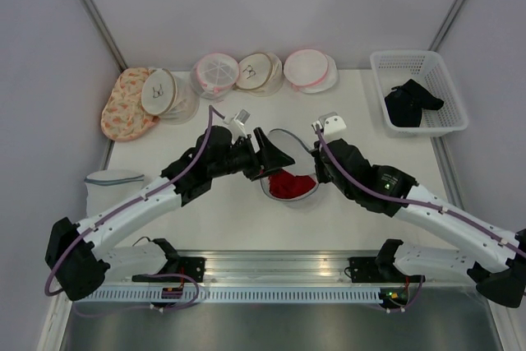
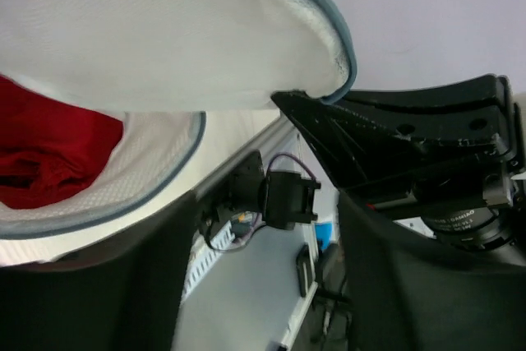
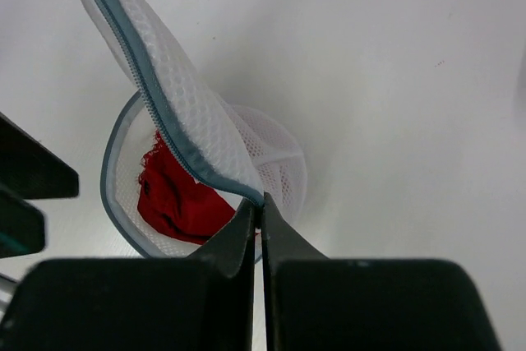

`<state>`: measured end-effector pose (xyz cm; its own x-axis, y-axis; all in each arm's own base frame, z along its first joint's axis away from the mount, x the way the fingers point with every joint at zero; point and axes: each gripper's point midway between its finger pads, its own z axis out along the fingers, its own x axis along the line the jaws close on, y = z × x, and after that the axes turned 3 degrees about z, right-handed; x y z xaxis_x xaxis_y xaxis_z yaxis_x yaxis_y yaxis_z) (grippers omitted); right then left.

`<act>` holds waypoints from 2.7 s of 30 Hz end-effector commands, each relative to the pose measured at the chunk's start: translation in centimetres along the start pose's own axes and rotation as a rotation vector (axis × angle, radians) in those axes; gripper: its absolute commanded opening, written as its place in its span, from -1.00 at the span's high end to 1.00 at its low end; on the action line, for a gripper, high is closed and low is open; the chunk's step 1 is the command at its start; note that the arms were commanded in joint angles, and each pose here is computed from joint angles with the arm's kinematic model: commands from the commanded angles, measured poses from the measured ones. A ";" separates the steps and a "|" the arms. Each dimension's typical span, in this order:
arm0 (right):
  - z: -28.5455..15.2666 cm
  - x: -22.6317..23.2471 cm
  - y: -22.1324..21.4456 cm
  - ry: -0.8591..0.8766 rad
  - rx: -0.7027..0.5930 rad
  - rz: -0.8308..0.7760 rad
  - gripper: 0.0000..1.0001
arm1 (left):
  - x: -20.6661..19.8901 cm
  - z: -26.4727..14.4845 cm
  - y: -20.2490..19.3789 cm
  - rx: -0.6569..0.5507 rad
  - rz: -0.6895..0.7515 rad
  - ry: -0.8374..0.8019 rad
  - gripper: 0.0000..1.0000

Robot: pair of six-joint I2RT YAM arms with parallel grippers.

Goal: Unzip the laundry bag and remove the bra

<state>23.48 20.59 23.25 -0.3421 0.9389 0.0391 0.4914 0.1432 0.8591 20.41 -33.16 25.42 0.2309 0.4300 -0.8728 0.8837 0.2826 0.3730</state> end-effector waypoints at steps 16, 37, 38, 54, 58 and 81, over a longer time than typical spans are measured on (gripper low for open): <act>-2.1 -1.2 -2.6 0.010 -0.075 0.452 0.99 | 11.5 1.6 0.6 -0.162 0.149 0.303 -0.79; -7.6 -12.3 -6.6 -0.510 -0.108 0.614 -0.25 | 11.8 0.1 -0.2 -0.150 0.178 0.311 0.95; -6.9 -11.0 -6.3 -0.452 -0.090 0.624 -0.44 | 11.6 -0.3 -0.1 -0.155 0.180 0.309 0.95; 1.1 6.4 -3.2 0.300 0.042 0.350 -0.36 | 9.8 -2.1 -2.2 -0.100 0.185 0.223 0.95; 3.7 8.5 -3.5 0.354 0.062 0.303 -0.29 | 9.3 -2.8 -2.2 -0.115 0.185 0.202 0.95; 9.8 12.5 -15.3 0.478 0.465 0.217 0.74 | 10.6 -3.4 -3.0 -0.128 0.147 0.217 0.95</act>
<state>19.64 32.53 5.96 -0.4509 0.7564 0.4739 0.8418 0.1838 0.5075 18.76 -26.31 15.19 0.2404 0.6715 -0.7009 0.7986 0.2736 0.5361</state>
